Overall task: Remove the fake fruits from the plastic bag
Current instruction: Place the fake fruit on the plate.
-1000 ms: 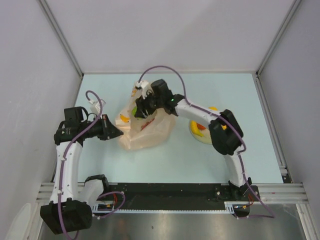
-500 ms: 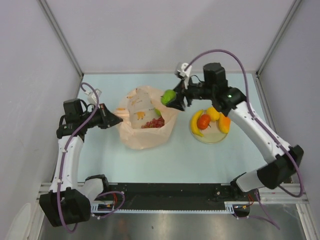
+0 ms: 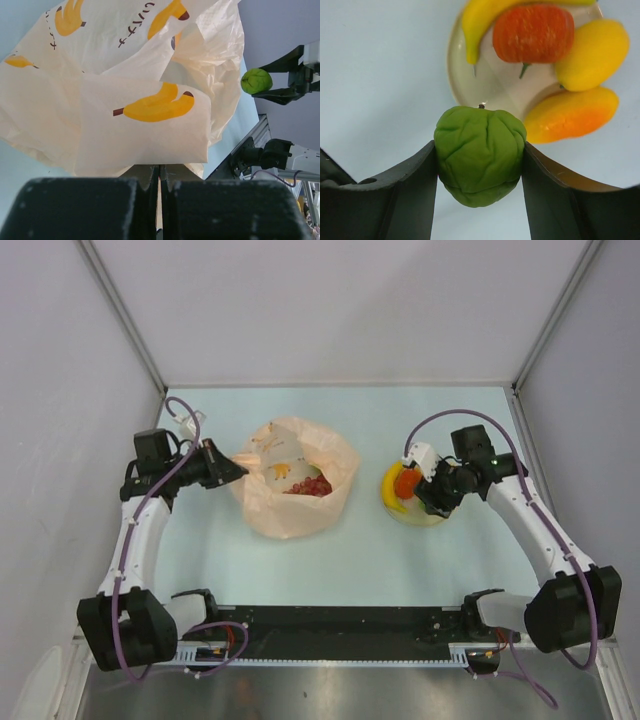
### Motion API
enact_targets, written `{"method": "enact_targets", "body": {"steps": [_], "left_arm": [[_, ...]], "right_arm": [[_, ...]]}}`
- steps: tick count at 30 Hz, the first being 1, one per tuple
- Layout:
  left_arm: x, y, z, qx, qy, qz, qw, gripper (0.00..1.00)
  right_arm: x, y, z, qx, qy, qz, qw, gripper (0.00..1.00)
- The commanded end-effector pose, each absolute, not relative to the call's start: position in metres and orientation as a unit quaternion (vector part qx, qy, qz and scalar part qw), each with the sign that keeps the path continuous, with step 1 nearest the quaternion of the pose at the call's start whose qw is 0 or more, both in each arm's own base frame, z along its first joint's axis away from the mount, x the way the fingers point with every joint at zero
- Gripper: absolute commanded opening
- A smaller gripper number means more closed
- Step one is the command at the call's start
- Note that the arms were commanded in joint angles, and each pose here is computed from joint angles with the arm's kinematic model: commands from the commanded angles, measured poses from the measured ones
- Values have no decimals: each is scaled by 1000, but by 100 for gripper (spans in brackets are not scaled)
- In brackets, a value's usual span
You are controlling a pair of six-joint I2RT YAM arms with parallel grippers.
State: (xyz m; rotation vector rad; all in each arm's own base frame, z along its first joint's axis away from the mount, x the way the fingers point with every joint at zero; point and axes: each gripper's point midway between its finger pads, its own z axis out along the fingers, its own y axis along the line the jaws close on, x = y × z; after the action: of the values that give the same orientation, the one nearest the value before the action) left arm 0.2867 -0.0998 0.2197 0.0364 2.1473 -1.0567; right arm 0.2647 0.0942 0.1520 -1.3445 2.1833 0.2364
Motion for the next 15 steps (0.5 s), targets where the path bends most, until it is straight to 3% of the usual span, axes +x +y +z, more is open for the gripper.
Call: {"method": "enact_targets", "body": {"steps": [1, 7, 15], "left_arm": [[291, -104, 247, 43, 819, -410, 398, 0], [282, -104, 239, 41, 823, -406, 394, 0], [278, -105, 244, 54, 821, -407, 398, 0]], "right_arm": [[273, 68, 142, -532, 801, 25, 274, 52], [286, 65, 105, -563, 783, 7, 263, 55], [321, 68, 96, -579, 756, -58, 299, 57]]}}
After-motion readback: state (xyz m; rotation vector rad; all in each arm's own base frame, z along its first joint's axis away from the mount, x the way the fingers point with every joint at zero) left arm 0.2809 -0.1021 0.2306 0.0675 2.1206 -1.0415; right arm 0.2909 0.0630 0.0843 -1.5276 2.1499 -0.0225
